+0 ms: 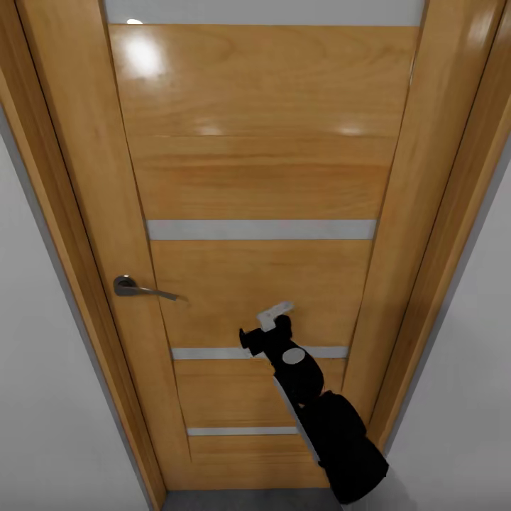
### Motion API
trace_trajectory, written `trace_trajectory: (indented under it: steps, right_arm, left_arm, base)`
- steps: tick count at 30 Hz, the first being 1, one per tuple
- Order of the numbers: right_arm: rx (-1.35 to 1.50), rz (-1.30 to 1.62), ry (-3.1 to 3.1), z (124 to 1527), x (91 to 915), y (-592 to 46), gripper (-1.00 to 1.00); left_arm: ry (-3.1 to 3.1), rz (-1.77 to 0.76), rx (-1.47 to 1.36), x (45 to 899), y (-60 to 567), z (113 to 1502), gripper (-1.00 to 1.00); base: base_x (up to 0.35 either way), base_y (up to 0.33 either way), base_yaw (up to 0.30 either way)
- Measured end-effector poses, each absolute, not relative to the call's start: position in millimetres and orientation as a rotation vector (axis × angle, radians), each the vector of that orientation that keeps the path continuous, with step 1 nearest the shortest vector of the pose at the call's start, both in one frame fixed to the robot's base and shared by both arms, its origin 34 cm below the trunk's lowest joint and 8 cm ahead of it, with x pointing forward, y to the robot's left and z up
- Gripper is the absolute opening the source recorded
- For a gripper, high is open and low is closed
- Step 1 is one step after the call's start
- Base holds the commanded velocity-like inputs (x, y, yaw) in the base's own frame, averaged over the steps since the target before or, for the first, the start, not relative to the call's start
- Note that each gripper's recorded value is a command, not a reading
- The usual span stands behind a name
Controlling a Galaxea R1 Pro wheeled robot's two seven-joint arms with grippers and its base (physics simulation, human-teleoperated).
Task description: Move the two storage containers from the living room to the garage. In the garage, place one container on the floor and stack the other container on top of it (either order is fine).
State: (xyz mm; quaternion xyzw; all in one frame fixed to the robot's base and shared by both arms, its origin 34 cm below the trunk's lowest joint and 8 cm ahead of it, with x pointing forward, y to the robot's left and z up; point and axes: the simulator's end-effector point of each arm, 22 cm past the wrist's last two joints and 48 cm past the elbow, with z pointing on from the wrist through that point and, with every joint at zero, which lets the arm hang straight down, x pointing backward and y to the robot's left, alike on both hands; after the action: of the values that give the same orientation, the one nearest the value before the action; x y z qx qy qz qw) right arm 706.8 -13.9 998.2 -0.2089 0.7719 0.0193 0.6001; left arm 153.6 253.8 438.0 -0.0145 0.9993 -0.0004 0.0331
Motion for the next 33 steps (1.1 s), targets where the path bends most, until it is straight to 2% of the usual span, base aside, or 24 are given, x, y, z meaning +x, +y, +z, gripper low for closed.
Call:
trace_trajectory:
  steps: [14, 22, 29, 33]
  right_arm:
    - [-0.526, -0.221, 1.865, 973.2, 826.9, -59.6, 1.00]
    - [-0.454, -0.267, 1.855, 990.4, 848.7, -80.0, 1.00]
    - [-0.442, -0.215, 1.761, 1042.2, 846.2, -61.1, 1.00]
    - [-0.473, -0.160, 1.741, 1058.3, 840.2, -45.7, 1.00]
  left_arm:
    - [3.074, -0.010, -0.045, 154.0, 249.5, 438.1, 1.00]
    - [3.076, -0.009, -0.048, 153.3, 249.3, 438.0, 1.00]
    - [3.078, -0.011, -0.049, 153.0, 249.1, 438.0, 1.00]
    - [3.077, -0.013, -0.049, 152.8, 248.8, 438.1, 1.00]
  base:
    - [0.000, 0.000, 0.000]
    - [0.000, 0.000, 0.000]
    - [0.018, 0.000, 0.000]
    - [0.219, 0.000, 0.000]
